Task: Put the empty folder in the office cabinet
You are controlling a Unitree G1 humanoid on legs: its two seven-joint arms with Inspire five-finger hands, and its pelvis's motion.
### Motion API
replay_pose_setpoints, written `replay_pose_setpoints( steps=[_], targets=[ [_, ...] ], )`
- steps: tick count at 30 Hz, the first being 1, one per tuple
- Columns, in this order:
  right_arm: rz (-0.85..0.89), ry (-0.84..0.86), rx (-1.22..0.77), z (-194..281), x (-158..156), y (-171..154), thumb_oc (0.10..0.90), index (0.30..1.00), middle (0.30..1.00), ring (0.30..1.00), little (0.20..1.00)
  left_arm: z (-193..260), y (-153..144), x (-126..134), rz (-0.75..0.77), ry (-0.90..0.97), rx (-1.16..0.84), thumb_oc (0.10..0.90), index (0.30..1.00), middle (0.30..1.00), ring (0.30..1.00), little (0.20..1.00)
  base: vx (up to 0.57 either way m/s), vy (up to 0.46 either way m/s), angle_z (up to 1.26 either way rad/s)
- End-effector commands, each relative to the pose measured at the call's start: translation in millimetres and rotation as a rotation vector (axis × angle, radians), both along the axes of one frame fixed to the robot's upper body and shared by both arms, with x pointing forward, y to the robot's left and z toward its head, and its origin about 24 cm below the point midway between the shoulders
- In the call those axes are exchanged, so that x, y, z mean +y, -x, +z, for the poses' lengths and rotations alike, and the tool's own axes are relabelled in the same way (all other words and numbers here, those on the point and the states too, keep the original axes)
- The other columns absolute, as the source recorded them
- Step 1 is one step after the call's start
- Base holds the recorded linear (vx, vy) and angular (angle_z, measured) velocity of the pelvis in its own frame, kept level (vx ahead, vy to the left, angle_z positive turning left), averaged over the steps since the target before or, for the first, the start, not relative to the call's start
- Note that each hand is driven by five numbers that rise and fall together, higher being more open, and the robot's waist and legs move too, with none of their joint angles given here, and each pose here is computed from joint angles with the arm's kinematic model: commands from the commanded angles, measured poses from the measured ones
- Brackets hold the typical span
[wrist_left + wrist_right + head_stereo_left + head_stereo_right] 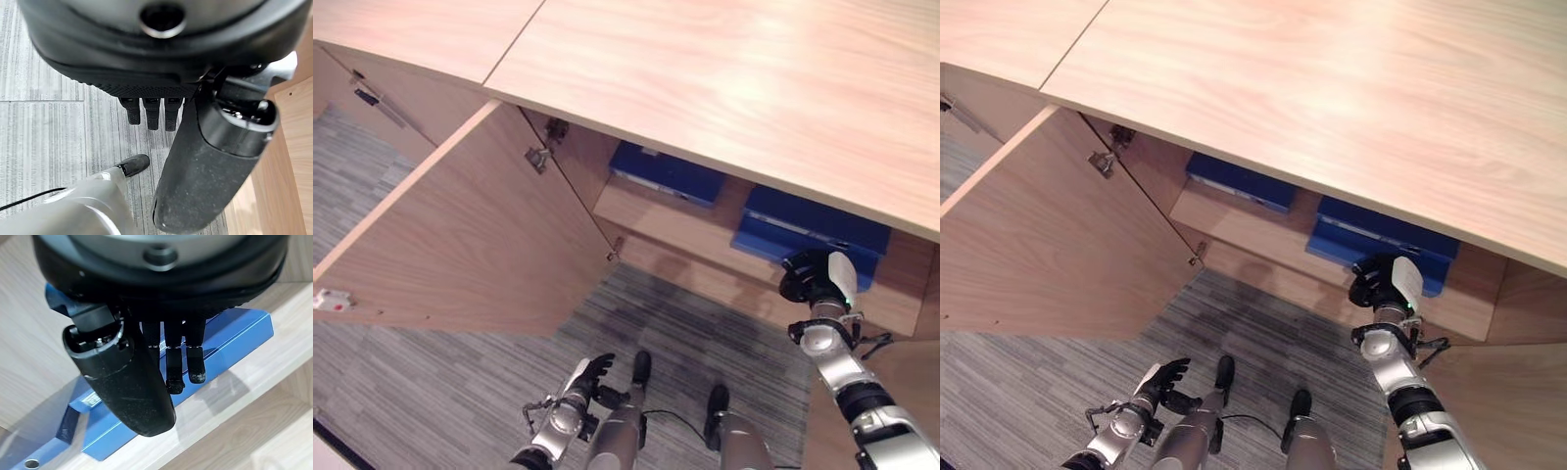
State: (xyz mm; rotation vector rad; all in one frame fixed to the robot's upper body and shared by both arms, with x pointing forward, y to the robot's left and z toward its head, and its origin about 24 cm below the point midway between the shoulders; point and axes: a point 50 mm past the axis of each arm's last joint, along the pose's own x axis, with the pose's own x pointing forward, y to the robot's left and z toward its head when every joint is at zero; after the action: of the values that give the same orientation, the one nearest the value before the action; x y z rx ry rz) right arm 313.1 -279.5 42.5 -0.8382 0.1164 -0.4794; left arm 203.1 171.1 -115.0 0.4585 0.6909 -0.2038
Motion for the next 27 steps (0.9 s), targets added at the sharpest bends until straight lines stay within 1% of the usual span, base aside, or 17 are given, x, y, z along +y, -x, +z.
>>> replay_pose_setpoints(
  steps=[1, 6, 13, 21, 27],
  targets=[
    [-0.015, 0.12, -0.205, 62, -16, -22, 0.4, 0.3, 0.3, 0.3, 0.3, 18, -21, 10, -0.06, -0.034, -0.109, 0.8, 0.9, 0.9, 0.9, 0.9, -0.01, -0.008, 0.1],
    [-0.055, 0.148, -0.165, 65, -28, -25, 0.4, 0.3, 0.3, 0.3, 0.3, 19, -20, 8, -0.087, -0.034, -0.115, 0.8, 0.9, 0.9, 0.9, 0.9, -0.01, -0.005, 0.04],
    [-0.078, 0.169, -0.118, 65, -34, -30, 0.4, 0.3, 0.3, 0.3, 0.3, 19, -18, 2, -0.103, -0.026, -0.125, 0.8, 0.9, 0.9, 0.9, 0.9, -0.02, -0.013, 0.06],
    [-0.144, 0.121, -0.074, 60, -42, -32, 0.4, 0.3, 0.3, 0.3, 0.3, 20, -18, -5, -0.123, -0.012, -0.143, 0.8, 0.9, 0.9, 0.9, 0.9, -0.01, -0.005, 0.06],
    [-0.183, 0.103, -0.075, 66, -49, -34, 0.4, 0.3, 0.3, 0.3, 0.3, 20, -14, -7, -0.132, -0.005, -0.145, 0.8, 0.9, 0.9, 0.9, 0.9, 0.0, 0.0, 0.0]
  ],
)
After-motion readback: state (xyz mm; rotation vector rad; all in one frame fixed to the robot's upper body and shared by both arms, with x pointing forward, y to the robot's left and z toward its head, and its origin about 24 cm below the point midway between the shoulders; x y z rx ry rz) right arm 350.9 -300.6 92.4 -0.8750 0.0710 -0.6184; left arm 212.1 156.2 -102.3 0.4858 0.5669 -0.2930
